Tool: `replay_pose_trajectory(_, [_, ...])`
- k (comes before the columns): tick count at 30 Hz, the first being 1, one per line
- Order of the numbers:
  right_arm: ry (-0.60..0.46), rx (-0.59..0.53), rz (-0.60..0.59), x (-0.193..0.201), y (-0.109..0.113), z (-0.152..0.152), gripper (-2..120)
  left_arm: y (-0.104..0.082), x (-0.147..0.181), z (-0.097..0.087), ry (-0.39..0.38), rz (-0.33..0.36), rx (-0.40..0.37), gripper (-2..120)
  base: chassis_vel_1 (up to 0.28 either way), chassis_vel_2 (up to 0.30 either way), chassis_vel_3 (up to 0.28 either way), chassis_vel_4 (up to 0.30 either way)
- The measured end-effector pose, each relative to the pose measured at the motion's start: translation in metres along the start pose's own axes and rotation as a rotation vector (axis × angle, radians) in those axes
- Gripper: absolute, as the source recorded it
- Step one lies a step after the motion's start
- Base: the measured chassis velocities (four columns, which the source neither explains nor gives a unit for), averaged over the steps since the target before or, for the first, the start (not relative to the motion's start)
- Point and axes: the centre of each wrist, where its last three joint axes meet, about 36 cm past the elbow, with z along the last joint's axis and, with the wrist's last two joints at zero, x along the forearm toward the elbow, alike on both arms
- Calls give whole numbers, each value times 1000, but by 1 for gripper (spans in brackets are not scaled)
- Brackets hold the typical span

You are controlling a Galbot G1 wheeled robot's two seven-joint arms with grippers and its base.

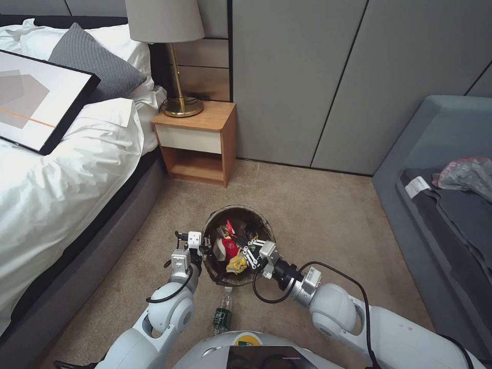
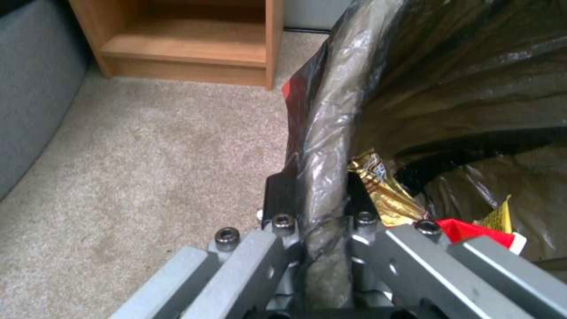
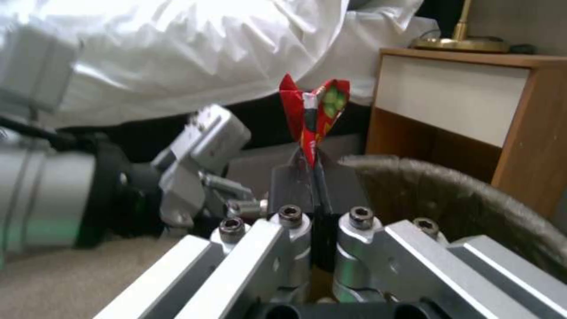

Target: Pick up the trash bin, then pick up the garbage from the floor and place it into the trash bin.

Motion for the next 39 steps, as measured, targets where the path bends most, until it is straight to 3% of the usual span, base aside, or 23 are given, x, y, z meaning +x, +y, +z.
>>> replay_pose_trajectory(4, [7,2,0,0,-1,3,-2,0,0,0,0,0,1,0,0,0,0,0])
replay_pose_trajectory(10, [60,24,12,-1,-5,26,24,-2,0,-2,-5,1,7,0,0,0,0,0])
replay_pose_trajectory(28, [95,62,90,-7,-14,36,86,-3,-2,-1,-5,0,11,0,0,0,0,0])
replay_pose_trajectory(30, [71,69,102,-11,-17,28,96,-3,-2,-1,-4,0,11,0,0,0,0,0])
replay_pose_trajectory(34, [16,65,137,-15,-22,8,100,-3,-3,0,-4,-1,12,0,0,0,0,0])
replay_pose_trajectory(37, [-62,57,271,-27,-29,-30,100,-2,-3,0,-5,-4,13,0,0,0,0,0])
replay_pose_trajectory(39, [-77,57,318,-29,-33,-39,100,-2,-3,0,-5,-5,13,0,0,0,0,0])
